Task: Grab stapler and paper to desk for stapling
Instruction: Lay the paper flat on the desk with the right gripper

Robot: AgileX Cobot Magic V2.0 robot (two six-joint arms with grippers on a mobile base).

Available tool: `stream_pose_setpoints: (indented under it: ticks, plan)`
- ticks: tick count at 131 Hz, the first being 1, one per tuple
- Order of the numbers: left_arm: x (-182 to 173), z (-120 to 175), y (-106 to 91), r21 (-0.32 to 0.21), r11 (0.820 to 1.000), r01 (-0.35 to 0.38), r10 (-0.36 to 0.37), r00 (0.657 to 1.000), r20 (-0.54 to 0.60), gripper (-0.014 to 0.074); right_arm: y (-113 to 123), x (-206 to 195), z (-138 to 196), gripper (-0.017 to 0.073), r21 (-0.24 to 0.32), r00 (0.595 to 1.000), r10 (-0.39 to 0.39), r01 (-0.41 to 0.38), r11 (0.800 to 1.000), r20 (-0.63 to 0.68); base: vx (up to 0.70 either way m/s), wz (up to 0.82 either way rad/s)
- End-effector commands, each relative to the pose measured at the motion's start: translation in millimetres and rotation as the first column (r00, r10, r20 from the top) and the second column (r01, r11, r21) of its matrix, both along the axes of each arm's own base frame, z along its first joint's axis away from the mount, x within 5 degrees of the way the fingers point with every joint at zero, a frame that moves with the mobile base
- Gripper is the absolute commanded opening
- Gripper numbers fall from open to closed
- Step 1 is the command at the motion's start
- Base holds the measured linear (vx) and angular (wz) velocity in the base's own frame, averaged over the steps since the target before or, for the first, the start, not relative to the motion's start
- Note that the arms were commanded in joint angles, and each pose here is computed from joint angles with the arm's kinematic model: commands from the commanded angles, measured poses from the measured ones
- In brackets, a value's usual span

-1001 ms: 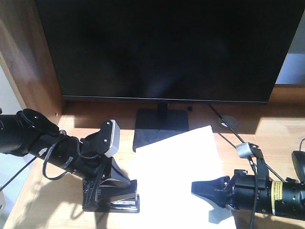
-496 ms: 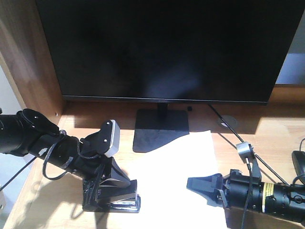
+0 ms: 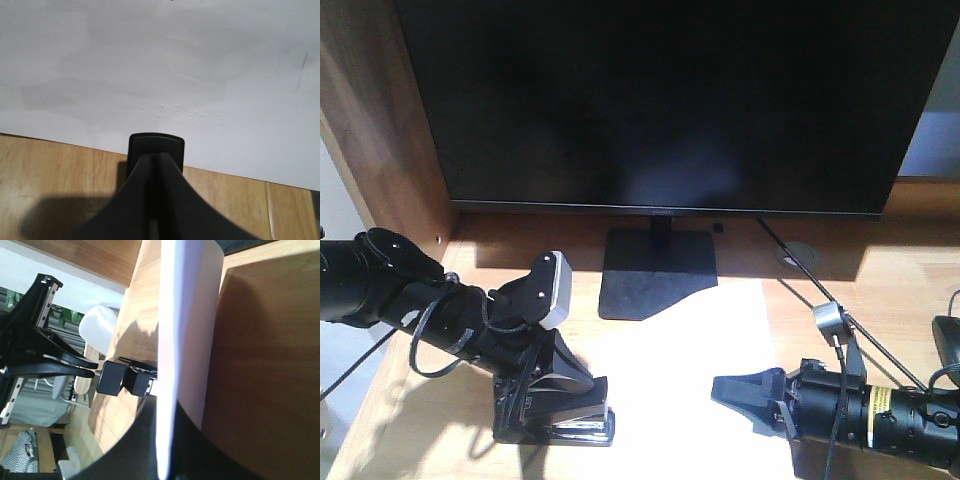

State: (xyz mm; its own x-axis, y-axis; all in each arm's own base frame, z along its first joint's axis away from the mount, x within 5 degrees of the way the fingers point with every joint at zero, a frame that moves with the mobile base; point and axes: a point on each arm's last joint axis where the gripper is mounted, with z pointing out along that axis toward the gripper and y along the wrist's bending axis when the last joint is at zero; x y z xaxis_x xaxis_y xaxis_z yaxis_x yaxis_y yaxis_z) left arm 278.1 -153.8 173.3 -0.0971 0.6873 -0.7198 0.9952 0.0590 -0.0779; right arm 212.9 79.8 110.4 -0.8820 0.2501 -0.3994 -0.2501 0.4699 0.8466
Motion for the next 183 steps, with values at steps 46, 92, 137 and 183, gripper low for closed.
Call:
stream_pose_setpoints:
  ticks: [46, 92, 137, 183]
  plan:
    - [-1, 19, -4.2, -0.064, 0.998, -0.001, 0.002, 1.000, 0.022, -0.0006, 5, -3, 51, -0.0003, 0.137, 0.951, 0.058, -0.104, 0.985, 0.304, 0.00, 0.00]
    - [-1, 19, -4.2, -0.064, 0.998, -0.001, 0.002, 1.000, 0.022, -0.0006, 6, -5, 50, -0.0003, 0.151, 0.964, 0.075, -0.117, 0.982, 0.256, 0.00, 0.00]
    - [-1, 19, -4.2, -0.064, 0.998, -0.001, 0.002, 1.000, 0.022, -0.0006, 5, 0, 49, -0.0003, 0.191, 0.987, -0.001, -0.030, 0.981, 0.162, 0.00, 0.00]
    - [-1, 19, -4.2, -0.064, 0.998, -0.001, 0.002, 1.000, 0.022, -0.0006, 34, 2, 41, -0.0003, 0.117, 0.991, -0.076, 0.063, 0.991, 0.110, 0.00, 0.00]
